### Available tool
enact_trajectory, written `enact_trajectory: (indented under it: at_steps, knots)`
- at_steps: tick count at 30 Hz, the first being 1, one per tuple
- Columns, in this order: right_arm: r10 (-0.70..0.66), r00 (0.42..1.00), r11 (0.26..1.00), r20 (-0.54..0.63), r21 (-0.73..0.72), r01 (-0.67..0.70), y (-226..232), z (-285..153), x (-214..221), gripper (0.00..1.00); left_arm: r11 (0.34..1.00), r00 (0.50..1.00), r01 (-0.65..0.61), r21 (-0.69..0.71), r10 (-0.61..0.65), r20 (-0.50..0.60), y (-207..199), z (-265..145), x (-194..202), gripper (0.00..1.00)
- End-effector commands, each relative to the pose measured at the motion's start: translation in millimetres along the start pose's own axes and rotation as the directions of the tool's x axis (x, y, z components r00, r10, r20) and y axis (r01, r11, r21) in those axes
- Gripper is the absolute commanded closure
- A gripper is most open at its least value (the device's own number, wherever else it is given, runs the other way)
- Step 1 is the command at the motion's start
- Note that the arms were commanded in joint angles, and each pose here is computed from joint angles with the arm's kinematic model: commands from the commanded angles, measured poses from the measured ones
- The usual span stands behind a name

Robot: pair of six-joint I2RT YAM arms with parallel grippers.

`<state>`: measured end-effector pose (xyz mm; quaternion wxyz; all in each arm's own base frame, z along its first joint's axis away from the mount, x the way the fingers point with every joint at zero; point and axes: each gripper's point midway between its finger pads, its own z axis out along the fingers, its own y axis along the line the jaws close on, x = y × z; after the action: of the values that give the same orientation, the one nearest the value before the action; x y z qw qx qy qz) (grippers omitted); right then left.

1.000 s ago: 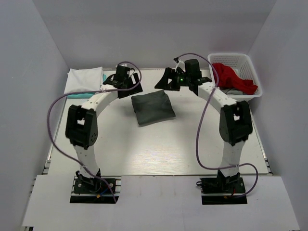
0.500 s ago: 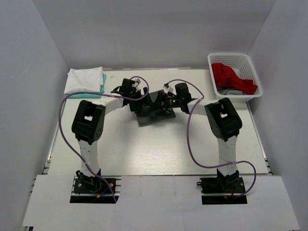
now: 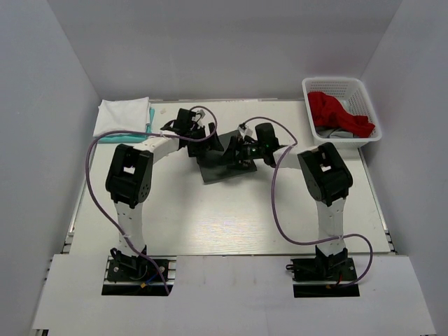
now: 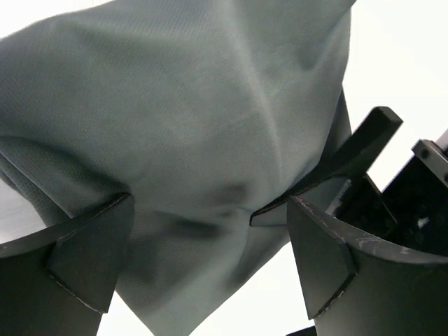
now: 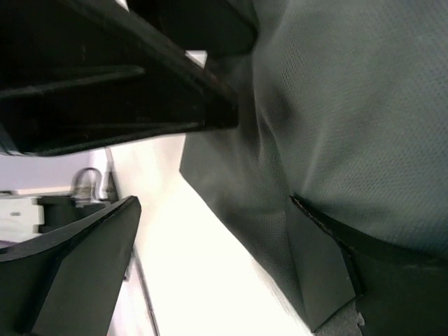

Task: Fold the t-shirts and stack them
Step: Smooth out wrinkles on the folded tshirt, then put the neatly folded tshirt into the corner of the board with the left arm

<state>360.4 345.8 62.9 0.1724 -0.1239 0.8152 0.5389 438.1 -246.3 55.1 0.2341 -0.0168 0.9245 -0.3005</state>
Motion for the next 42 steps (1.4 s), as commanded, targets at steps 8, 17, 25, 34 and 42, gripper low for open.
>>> enact_trajectory:
  at_steps: [8, 17, 25, 34, 42]
  knots:
    - [-0.391, 0.892, 0.91, 0.224, 0.24, 0.339, 81, -72, -66, 0.1, 0.993, 0.985, -0.08, -0.091, 0.093, 0.145, -32, -78, -37, 0.0]
    - [-0.482, 0.743, 0.713, 0.464, 0.7, 0.026, 44, -196, -63, 0.1, 0.93, 0.988, 0.093, -0.355, -0.041, 0.151, 30, -88, -4, 0.0]
    - [-0.432, 0.747, 0.614, 0.505, 0.772, -0.166, 24, -230, -53, 0.1, 0.925, 0.984, 0.154, -0.346, -0.113, 0.136, 43, -51, 4, 0.0]
    - [-0.44, 0.751, 0.552, 0.492, 0.808, -0.206, 10, -243, -42, 0.1, 0.921, 0.99, 0.138, -0.364, -0.123, 0.063, 56, 4, 13, 0.03]
    - [-0.45, 0.731, 0.504, 0.512, 0.822, -0.265, 0, -259, -41, 0.1, 0.878, 0.998, 0.019, -0.478, -0.048, -0.047, 60, 23, 39, 0.36]
